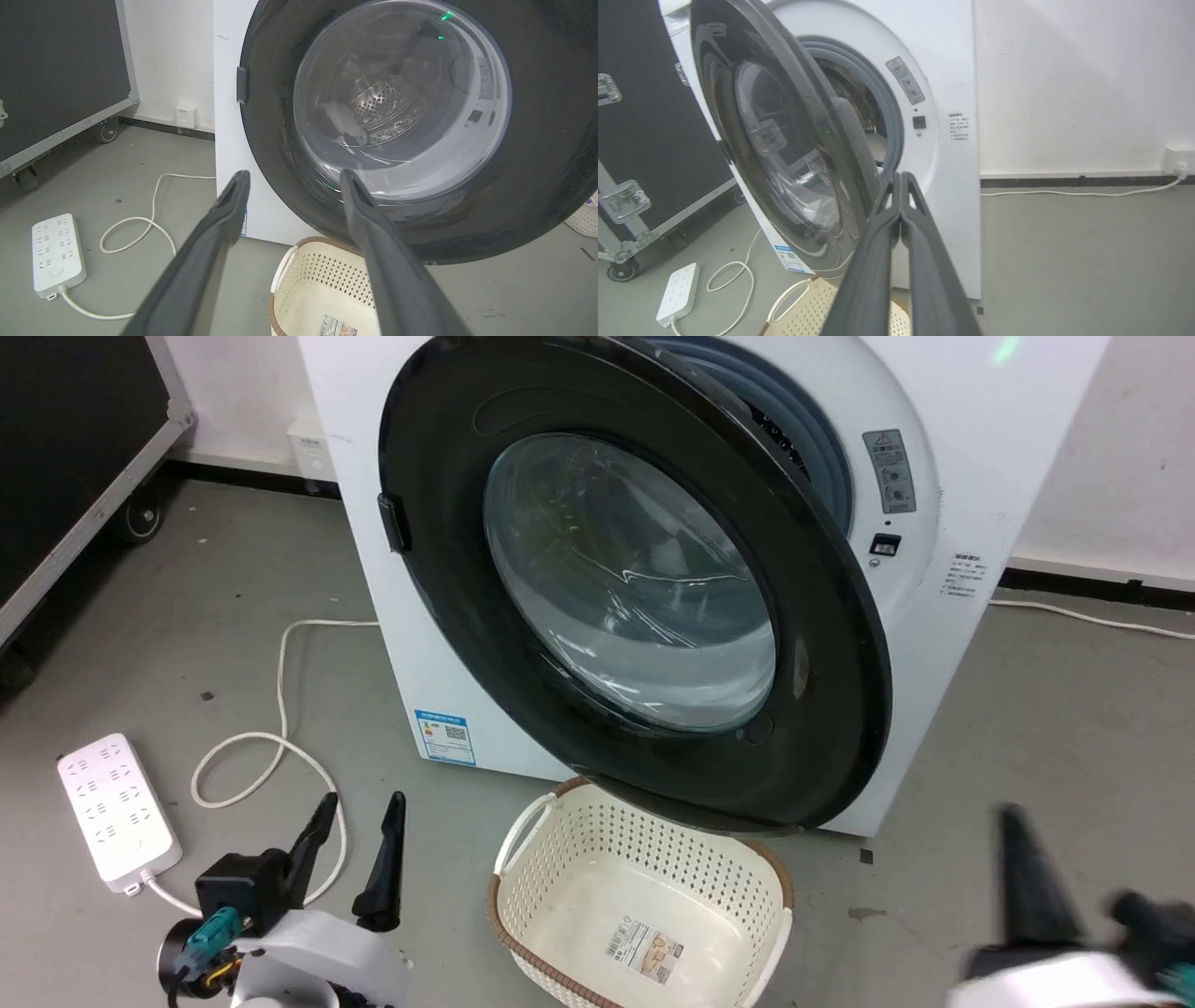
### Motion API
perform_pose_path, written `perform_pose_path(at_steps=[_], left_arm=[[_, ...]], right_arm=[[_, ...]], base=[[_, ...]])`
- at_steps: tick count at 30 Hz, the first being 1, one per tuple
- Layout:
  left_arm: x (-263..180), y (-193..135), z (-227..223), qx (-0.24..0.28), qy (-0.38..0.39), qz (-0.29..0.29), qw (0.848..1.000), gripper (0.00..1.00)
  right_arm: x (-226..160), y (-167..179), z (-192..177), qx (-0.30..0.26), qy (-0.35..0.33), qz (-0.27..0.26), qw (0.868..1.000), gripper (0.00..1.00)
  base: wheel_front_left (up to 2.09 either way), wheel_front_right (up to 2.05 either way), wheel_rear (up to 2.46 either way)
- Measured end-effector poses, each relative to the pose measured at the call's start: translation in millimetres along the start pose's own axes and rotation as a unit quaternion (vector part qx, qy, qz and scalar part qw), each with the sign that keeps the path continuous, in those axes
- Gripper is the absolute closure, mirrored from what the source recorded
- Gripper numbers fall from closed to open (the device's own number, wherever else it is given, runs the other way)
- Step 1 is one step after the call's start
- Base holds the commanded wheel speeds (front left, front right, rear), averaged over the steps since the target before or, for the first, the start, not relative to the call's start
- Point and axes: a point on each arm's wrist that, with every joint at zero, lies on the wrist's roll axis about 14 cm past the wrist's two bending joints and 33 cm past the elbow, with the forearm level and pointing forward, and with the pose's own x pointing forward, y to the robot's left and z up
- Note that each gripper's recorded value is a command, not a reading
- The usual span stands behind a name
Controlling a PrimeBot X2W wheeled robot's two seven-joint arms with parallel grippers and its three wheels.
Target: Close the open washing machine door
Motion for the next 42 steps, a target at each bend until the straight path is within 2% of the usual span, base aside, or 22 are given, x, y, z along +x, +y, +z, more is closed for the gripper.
perform_pose_path(at_steps=[2, 3, 4, 8, 9, 19, 34, 42], left_arm=[[-0.7, 0.5, 1.3, -0.002, -0.004, 0.004, 1.0, 0.0], [-1.6, -0.7, 0.7, -0.006, -0.005, 0.005, 1.0, 0.0], [-1.6, -0.7, 0.7, -0.006, -0.005, 0.005, 1.0, 0.0], [-1.5, -2.7, -0.3, -0.009, -0.006, 0.007, 1.0, 0.0], [-1.5, -2.7, -0.3, -0.009, -0.006, 0.007, 1.0, 0.0], [6.6, 2.4, -9.0, -0.017, 0.001, 0.019, 1.0, 0.0], [45.9, 5.1, -20.8, -0.012, -0.001, 0.022, 1.0, 0.0], [52.4, 20.5, -34.1, -0.005, 0.01, 0.043, 0.999, 0.0]], right_arm=[[5.5, 24.8, -2.7, 0.001, 0.003, 0.037, 0.999, 1.0], [10.3, 49.4, -18.7, 0.007, 0.039, 0.072, 0.997, 1.0], [10.3, 49.4, -18.7, 0.007, 0.039, 0.072, 0.997, 1.0], [29.4, 75.7, -56.5, -0.01, 0.126, 0.112, 0.986, 1.0], [29.4, 75.7, -56.5, -0.01, 0.126, 0.112, 0.986, 1.0], [89.9, 59.6, -77.2, -0.043, 0.14, 0.086, 0.985, 1.0], [200.9, 8.9, -68.5, -0.057, 0.087, 0.0, 0.995, 1.0], [238.4, -5.5, -72.3, -0.057, 0.064, -0.025, 0.996, 1.0]], base=[[0.0, 0.0, 0.0], [0.0, 0.0, 0.0], [0.0, 0.0, 0.0], [0.0, 0.0, 0.0], [0.0, 0.0, 0.0], [0.0, 0.0, 0.0], [0.0, 0.0, 0.0], [0.0, 0.0, 0.0]])
